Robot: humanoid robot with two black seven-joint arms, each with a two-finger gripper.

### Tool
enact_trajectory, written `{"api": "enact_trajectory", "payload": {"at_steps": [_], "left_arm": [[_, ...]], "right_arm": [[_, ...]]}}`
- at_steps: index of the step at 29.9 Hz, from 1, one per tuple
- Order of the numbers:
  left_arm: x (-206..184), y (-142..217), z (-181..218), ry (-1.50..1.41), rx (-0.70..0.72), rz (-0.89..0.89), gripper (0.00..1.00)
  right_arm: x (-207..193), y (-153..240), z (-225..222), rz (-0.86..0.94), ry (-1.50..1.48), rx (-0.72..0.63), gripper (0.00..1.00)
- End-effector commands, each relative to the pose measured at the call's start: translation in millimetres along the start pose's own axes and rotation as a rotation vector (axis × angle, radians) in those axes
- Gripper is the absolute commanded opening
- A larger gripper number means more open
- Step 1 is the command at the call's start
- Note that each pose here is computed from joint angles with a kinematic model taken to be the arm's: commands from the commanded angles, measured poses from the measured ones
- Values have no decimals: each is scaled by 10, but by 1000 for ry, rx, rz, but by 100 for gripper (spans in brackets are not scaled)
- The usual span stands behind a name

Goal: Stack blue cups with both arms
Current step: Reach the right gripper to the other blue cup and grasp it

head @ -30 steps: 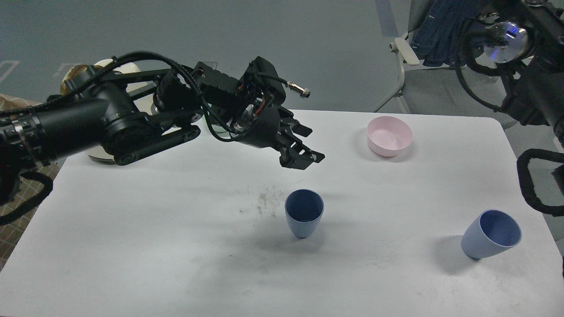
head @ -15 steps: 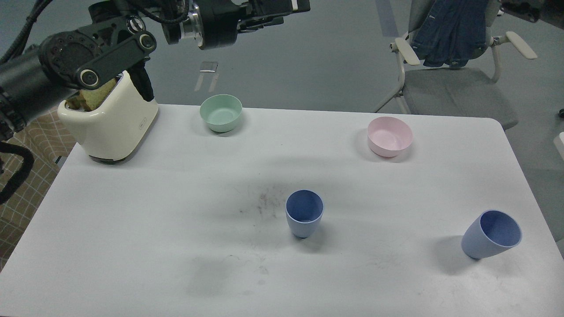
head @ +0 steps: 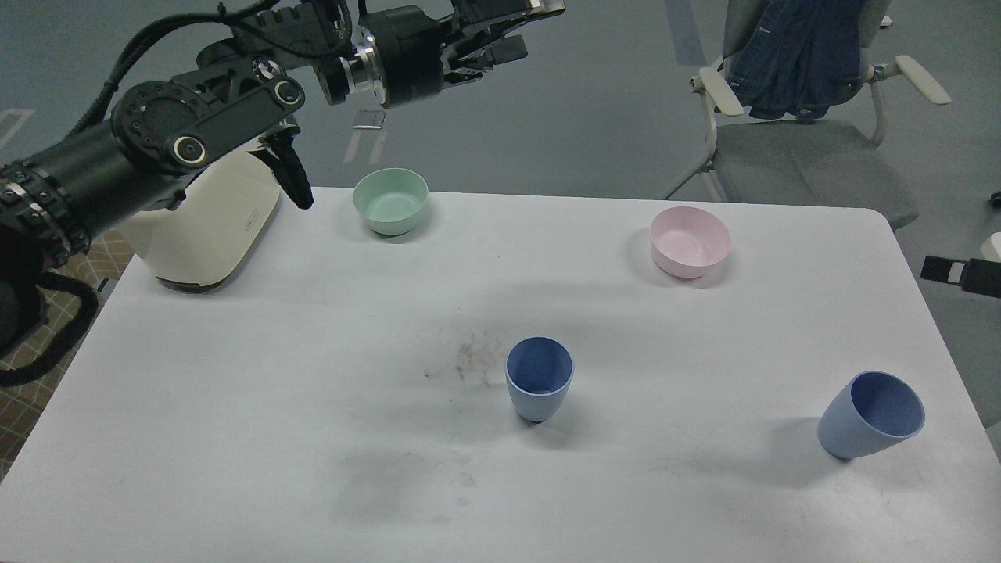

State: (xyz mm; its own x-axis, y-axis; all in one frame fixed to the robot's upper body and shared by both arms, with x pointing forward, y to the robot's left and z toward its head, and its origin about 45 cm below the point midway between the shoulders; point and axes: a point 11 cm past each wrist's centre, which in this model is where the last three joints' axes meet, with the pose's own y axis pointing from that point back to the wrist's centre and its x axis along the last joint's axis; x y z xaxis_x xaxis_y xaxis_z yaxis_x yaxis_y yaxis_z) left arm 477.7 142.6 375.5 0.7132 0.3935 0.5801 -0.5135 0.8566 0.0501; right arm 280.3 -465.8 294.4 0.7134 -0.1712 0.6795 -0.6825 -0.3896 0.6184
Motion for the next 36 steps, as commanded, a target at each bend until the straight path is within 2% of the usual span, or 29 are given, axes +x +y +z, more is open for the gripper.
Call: {"api": "enact_trajectory", "payload": {"at_steps": [1,4,15,30,32,34,35,36], "left_arm": [[-55,-45,1,3,-4,-13,95],[-91,-56,-16,8,-4,-18,95],[-146,-58,-66,18,2,-26,95],[-151,-54,-81,18,6,-26,95],[-147,-48,-87,17,8,-24,95],[-154,-48,-94,15,11,-27,95],[-149,-42,-96,15,12,-26,95],[-153,-40,-102,16,13,-26,95]], "right_arm": [[-334,-3,199,20,5,-48,100],[-550,-28,274,21,10,-63,100],[-840,-195,272,-47,-23,-42,100],[-948,-219,408,-108,-17,-76,98],[-953,-251,392,-109,-17,-68,95],[-969,-277,377,-113,-19,-61,85],[-984,-291,369,-117,-20,-57,69],[-1004,-322,350,-123,-19,-49,45]]}}
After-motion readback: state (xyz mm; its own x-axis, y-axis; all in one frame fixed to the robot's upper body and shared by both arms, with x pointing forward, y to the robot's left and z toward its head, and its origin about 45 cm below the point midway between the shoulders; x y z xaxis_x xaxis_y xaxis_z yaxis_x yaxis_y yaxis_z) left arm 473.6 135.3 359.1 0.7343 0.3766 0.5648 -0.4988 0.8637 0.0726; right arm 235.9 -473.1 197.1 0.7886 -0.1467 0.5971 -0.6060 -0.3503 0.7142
